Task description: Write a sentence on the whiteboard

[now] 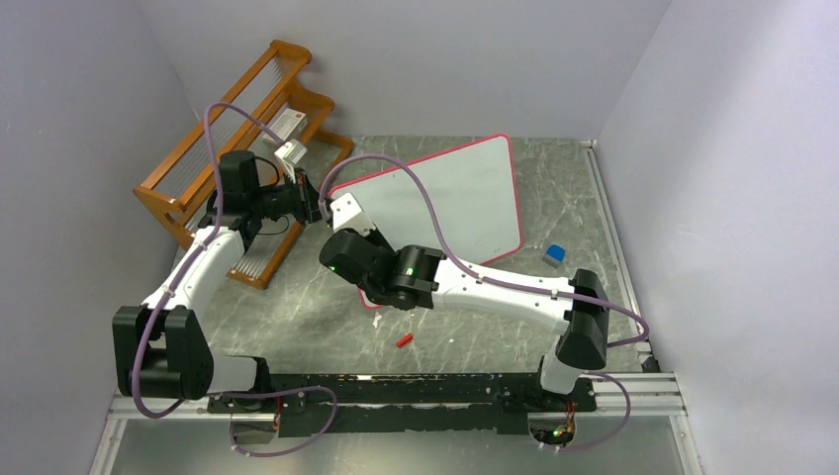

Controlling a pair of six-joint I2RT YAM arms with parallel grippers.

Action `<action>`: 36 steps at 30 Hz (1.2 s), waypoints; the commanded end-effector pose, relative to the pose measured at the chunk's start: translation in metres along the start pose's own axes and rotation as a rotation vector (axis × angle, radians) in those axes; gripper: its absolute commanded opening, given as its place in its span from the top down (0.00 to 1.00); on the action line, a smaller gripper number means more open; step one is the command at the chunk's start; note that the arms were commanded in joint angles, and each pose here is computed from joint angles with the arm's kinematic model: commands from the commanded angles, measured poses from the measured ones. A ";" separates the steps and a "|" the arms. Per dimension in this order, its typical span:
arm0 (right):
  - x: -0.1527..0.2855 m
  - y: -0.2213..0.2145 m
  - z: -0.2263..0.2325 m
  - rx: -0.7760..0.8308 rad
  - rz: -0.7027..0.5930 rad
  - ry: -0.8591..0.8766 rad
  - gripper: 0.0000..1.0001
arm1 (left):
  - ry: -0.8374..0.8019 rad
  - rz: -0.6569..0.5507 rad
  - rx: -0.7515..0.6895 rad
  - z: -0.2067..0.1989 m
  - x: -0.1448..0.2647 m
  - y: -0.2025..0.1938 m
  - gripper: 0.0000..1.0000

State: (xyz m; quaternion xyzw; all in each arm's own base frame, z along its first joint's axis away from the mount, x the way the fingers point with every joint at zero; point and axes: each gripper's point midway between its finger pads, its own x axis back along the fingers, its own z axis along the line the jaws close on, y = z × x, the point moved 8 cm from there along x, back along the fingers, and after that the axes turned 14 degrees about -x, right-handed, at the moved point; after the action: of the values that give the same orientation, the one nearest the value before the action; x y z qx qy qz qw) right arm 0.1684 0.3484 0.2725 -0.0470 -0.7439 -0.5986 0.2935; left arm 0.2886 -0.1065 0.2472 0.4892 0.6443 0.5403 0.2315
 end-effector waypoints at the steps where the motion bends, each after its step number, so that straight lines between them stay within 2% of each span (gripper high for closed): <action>1: -0.003 -0.003 -0.010 -0.015 0.001 -0.045 1.00 | 0.012 0.053 -0.037 0.003 -0.007 -0.016 0.95; 11: 0.002 0.004 -0.012 -0.047 -0.025 -0.016 1.00 | 0.016 0.056 -0.037 0.003 -0.007 -0.016 0.95; 17: 0.014 0.013 -0.014 -0.093 -0.065 0.063 1.00 | 0.018 0.058 -0.035 0.004 -0.007 -0.017 0.95; 36: 0.000 0.008 -0.020 -0.107 -0.064 -0.003 1.00 | 0.021 0.060 -0.035 0.005 -0.007 -0.017 0.95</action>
State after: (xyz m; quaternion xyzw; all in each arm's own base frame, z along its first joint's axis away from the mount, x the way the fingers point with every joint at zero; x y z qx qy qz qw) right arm 0.1733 0.3331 0.2802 -0.0354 -0.7178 -0.6327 0.2884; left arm 0.2880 -0.1068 0.2474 0.4910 0.6436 0.5385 0.2339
